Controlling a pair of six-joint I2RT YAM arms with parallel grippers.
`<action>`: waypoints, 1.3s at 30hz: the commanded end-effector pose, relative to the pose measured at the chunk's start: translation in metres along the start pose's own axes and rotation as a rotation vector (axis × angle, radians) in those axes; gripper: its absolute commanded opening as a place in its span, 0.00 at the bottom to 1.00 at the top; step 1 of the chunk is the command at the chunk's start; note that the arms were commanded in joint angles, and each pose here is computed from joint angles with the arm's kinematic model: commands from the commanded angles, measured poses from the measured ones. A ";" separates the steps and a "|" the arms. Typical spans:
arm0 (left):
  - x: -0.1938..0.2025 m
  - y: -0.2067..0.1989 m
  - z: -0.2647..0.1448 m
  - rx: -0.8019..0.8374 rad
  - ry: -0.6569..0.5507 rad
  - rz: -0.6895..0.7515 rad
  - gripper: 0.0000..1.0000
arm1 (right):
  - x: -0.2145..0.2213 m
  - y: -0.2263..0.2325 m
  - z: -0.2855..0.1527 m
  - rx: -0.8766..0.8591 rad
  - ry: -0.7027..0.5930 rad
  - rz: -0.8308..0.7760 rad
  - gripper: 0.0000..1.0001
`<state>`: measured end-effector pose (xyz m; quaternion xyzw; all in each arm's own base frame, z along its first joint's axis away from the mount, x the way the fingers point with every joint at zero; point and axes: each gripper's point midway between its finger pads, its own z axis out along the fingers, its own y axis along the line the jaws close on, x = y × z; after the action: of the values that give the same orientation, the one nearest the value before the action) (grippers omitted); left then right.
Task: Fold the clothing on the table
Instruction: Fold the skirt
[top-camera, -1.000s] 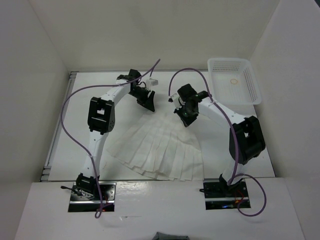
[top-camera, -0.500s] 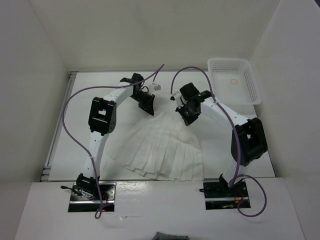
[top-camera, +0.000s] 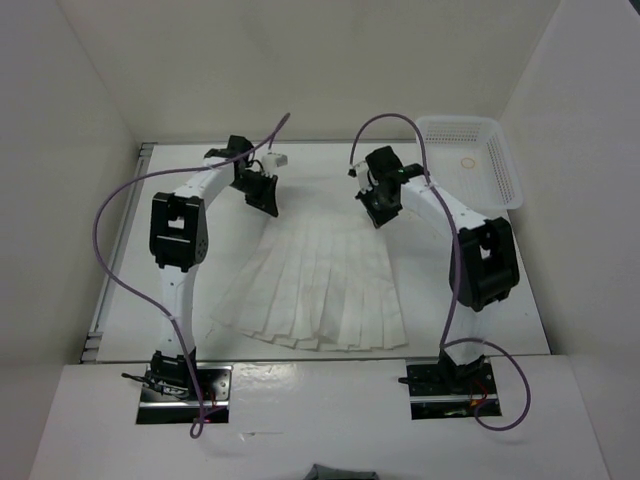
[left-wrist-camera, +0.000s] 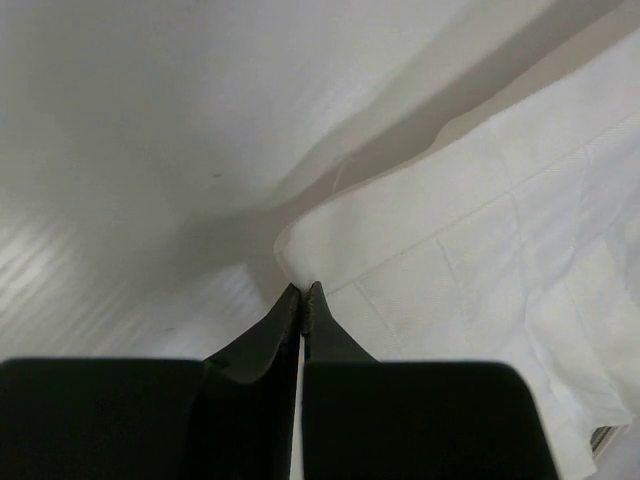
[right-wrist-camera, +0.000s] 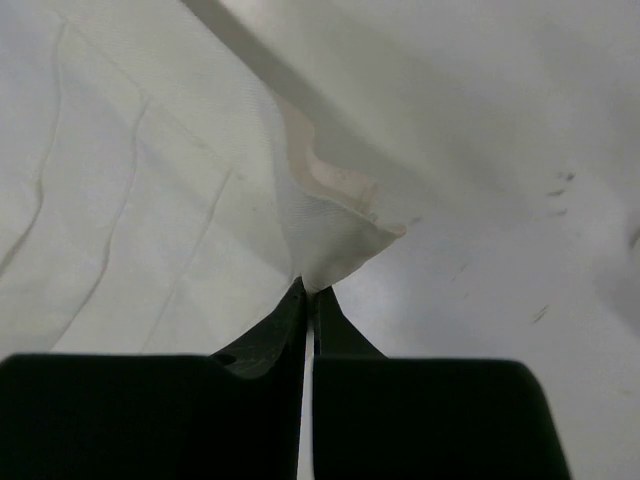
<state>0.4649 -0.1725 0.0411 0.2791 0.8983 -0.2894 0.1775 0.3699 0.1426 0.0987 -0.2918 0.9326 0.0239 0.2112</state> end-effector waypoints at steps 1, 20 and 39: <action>-0.039 0.023 -0.050 -0.118 -0.131 0.000 0.00 | -0.033 -0.039 0.016 0.099 -0.046 0.044 0.00; -0.099 0.010 -0.126 -0.159 -0.334 0.039 0.00 | -0.150 -0.096 0.014 0.249 -0.298 0.168 0.00; 0.012 -0.097 -0.157 -0.003 -0.148 0.238 0.00 | -0.049 -0.004 -0.069 0.076 -0.191 -0.192 0.00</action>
<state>0.4010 -0.1366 0.2010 0.3147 0.8589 -0.2780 0.2932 0.4015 0.1707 0.1611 -0.3329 0.8957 0.0125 0.2946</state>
